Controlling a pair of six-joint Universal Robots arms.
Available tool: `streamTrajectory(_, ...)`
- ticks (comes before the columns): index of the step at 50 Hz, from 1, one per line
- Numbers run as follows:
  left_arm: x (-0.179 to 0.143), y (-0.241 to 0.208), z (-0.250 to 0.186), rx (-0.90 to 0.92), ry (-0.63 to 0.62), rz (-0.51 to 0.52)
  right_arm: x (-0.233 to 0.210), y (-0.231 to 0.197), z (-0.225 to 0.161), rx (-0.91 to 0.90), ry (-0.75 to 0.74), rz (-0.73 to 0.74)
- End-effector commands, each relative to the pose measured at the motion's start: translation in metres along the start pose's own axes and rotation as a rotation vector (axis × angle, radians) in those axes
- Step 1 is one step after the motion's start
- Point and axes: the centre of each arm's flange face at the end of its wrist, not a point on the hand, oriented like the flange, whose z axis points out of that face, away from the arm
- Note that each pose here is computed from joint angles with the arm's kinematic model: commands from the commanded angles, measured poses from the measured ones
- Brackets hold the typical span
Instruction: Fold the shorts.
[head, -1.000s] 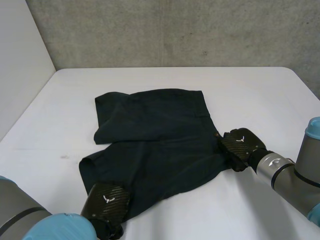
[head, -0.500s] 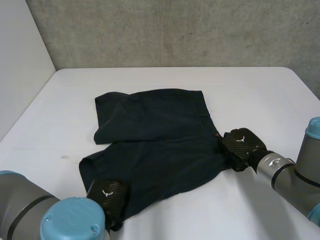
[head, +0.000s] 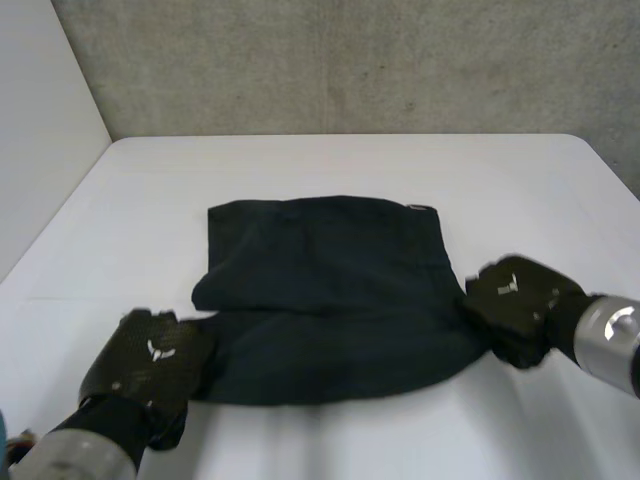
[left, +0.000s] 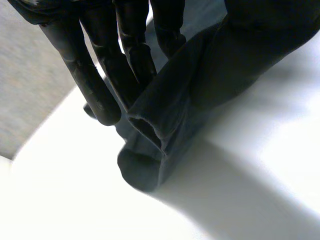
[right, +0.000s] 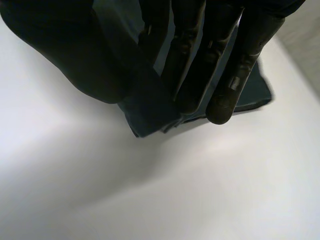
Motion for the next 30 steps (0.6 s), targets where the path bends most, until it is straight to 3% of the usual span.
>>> streamTrajectory(1, -0.001, 0.01, -0.012, -0.126, 0.102, 0.017, -0.018, 0.014, -0.026, -0.156, -0.142, -0.091)
streamTrajectory(8, -0.015, -0.008, 0.04, -0.015, 0.005, -0.053, 0.008, 0.011, 0.008, -0.1, -0.029, -0.027)
streamTrajectory(13, -0.019, -0.036, 0.1, 0.116, -0.078, -0.011, 0.032, 0.008, 0.046, -0.096, 0.071, 0.03)
streamTrajectory(20, -0.021, -0.06, 0.182, 0.194, -0.166, 0.091, 0.055, -0.016, 0.103, -0.026, 0.257, -0.04)
streamTrajectory(30, -0.026, -0.066, 0.276, 0.217, -0.285, 0.081, 0.082, -0.026, 0.177, 0.149, 0.454, -0.108)
